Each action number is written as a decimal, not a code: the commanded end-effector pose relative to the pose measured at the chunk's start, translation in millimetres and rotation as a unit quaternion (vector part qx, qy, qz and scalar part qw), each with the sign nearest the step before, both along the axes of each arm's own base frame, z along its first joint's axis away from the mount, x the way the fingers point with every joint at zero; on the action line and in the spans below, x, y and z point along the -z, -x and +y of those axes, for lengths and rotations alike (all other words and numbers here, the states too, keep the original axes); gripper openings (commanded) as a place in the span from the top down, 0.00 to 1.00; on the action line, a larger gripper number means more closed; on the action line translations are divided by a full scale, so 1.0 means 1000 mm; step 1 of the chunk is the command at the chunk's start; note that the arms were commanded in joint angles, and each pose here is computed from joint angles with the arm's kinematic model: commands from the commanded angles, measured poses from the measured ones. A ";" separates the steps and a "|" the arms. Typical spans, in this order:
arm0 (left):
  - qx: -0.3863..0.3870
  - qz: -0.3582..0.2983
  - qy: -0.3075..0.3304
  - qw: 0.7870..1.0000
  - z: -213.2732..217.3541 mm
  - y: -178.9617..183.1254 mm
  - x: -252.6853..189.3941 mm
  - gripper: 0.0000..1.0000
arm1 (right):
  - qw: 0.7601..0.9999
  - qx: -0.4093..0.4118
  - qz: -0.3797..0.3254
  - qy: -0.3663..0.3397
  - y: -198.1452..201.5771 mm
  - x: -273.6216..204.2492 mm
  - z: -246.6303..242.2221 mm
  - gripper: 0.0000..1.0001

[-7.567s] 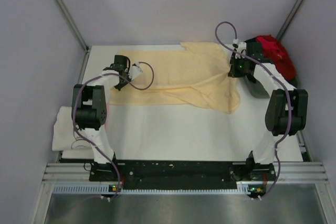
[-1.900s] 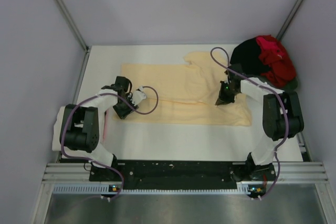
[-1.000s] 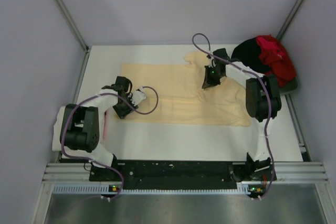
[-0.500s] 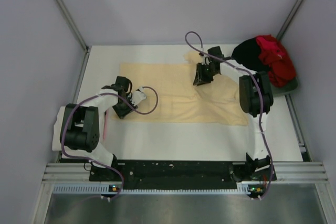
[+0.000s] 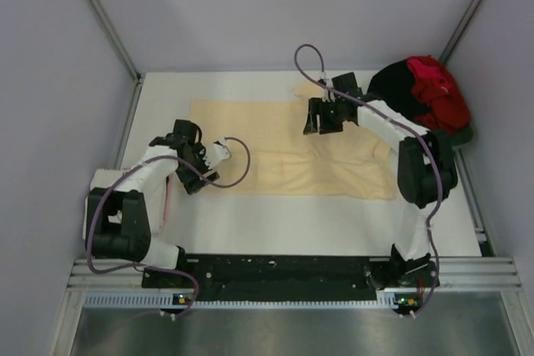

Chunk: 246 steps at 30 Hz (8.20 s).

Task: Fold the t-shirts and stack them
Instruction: Fold the flattened tshirt in 1/3 of the way, then grap the side of the flattened tshirt furthest away from the robot with both arms, then fold the other side of the tshirt into a rectangle, then rotate the tshirt 90 degrees

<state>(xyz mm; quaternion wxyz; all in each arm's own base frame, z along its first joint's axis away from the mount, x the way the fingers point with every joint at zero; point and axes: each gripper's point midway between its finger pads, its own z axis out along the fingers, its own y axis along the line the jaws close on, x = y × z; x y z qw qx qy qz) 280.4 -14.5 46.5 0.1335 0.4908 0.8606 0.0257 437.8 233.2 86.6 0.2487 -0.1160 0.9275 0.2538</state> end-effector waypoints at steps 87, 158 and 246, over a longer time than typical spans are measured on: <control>-0.162 -0.019 0.077 0.984 0.038 -0.164 -0.077 0.35 | 0.958 0.117 -0.218 0.146 -0.063 -0.155 -0.160 0.31; 0.060 0.030 0.051 0.996 0.034 0.001 -0.035 1.00 | 0.901 -0.019 0.170 0.398 0.226 -0.017 -0.240 1.00; -0.072 -0.009 0.071 0.995 0.026 -0.062 -0.012 0.43 | 0.938 0.295 0.019 0.183 0.122 0.022 -0.235 0.43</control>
